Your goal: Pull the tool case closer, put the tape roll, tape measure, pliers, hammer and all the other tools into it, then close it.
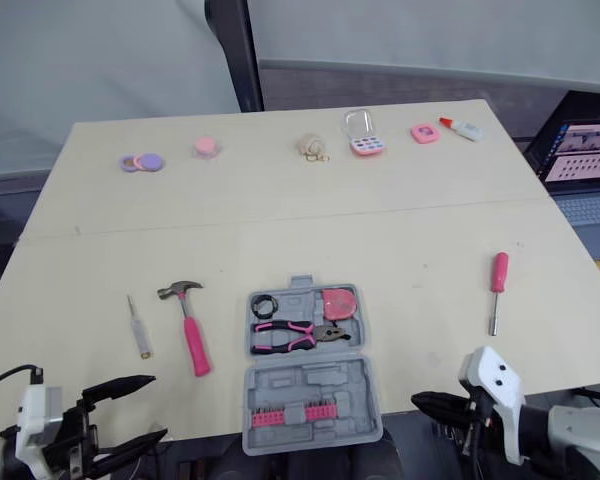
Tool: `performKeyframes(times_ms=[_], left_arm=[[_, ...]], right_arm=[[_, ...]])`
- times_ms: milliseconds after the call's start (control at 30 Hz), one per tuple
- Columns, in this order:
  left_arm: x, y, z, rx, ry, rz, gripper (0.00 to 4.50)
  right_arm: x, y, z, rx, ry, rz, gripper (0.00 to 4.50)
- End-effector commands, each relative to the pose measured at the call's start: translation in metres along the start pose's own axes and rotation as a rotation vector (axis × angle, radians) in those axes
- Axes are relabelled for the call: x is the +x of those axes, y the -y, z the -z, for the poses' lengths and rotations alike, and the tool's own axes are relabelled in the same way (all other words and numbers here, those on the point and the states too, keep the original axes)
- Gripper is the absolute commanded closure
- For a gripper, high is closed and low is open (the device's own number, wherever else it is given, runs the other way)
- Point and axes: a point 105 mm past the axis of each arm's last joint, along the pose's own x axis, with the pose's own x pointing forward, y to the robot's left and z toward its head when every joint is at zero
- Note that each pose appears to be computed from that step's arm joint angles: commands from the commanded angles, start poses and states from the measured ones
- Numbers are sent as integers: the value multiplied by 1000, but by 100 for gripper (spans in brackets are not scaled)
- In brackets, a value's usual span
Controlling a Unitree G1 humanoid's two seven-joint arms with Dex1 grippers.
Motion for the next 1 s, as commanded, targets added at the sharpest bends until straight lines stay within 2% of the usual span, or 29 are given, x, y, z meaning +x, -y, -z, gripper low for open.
performKeyframes(times_ms=[33,133,367,467,567,1000], left_arm=[[12,-12,-15,-15,-23,-11,0],[26,-16,-32,11,-14,57,93],[41,-19,-33,67,-125,144,446],[51,-24,-37,125,-164,135,446],[64,-31,-34,163,-255,107,446],[105,-29,-36,159,-315,183,446]], right_arm=[[-3,5,-9,-33,6,7,447],[-3,11,-10,-50,-5,12,450],[1,19,-18,-109,-23,10,450],[5,26,-22,-149,-36,18,450],[12,35,-24,-175,-54,27,450],[49,58,-14,-171,-173,36,450]])
